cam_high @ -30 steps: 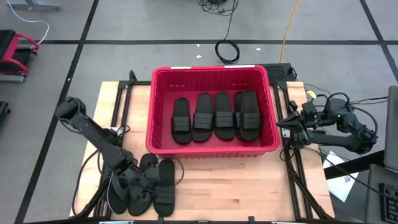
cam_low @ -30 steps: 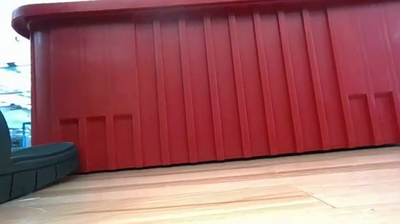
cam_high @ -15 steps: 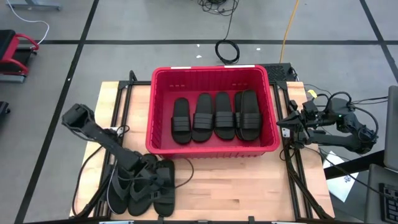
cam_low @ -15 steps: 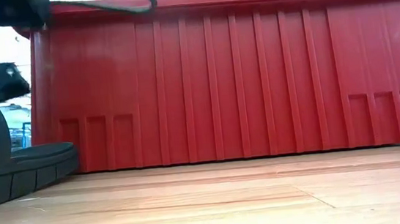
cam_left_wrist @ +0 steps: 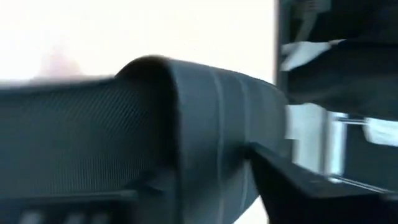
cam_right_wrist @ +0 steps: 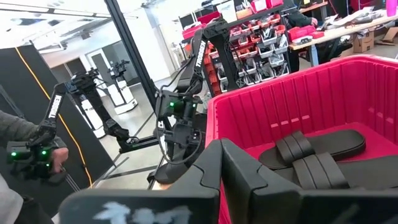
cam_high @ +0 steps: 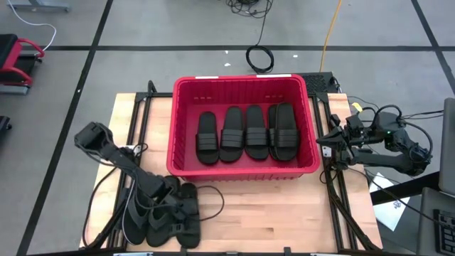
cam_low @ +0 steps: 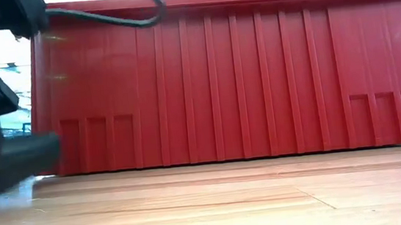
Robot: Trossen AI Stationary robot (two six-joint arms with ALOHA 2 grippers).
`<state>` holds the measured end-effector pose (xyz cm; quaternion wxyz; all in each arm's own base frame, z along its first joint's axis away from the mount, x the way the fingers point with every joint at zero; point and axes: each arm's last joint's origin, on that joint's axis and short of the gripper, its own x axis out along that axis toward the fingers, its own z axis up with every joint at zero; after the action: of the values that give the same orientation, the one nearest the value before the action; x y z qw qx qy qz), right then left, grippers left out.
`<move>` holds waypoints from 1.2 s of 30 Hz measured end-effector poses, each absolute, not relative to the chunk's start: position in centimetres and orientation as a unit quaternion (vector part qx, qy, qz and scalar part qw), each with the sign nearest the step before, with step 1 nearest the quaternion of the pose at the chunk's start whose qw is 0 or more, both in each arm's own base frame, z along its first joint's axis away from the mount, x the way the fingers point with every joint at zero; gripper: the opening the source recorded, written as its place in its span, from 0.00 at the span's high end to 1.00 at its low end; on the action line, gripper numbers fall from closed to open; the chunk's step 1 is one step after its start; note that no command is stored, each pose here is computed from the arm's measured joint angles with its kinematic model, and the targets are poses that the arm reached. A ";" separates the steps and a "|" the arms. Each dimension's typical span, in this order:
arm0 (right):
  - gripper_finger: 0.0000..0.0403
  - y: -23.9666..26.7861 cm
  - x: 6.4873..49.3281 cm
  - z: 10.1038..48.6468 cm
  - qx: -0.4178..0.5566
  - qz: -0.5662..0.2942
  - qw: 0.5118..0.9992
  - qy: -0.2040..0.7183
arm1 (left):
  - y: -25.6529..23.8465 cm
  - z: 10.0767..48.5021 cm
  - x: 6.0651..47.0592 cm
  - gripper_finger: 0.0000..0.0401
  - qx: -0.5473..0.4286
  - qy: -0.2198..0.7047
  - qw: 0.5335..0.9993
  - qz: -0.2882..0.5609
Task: Pick and place slides into bin
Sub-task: Put the black slide into the red bin
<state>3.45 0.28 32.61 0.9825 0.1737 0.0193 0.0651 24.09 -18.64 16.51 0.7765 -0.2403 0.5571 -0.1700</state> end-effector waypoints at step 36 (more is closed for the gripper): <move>1.00 0.0 4.3 32.5 0.156 0.046 0.986 0.034 | -15.1 47.3 22.6 1.00 -0.093 0.196 0.953 -0.212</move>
<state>4.29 0.04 32.54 0.9861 0.1561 0.0337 0.0464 22.56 -15.15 47.35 0.9529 -0.0934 0.1963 -0.2116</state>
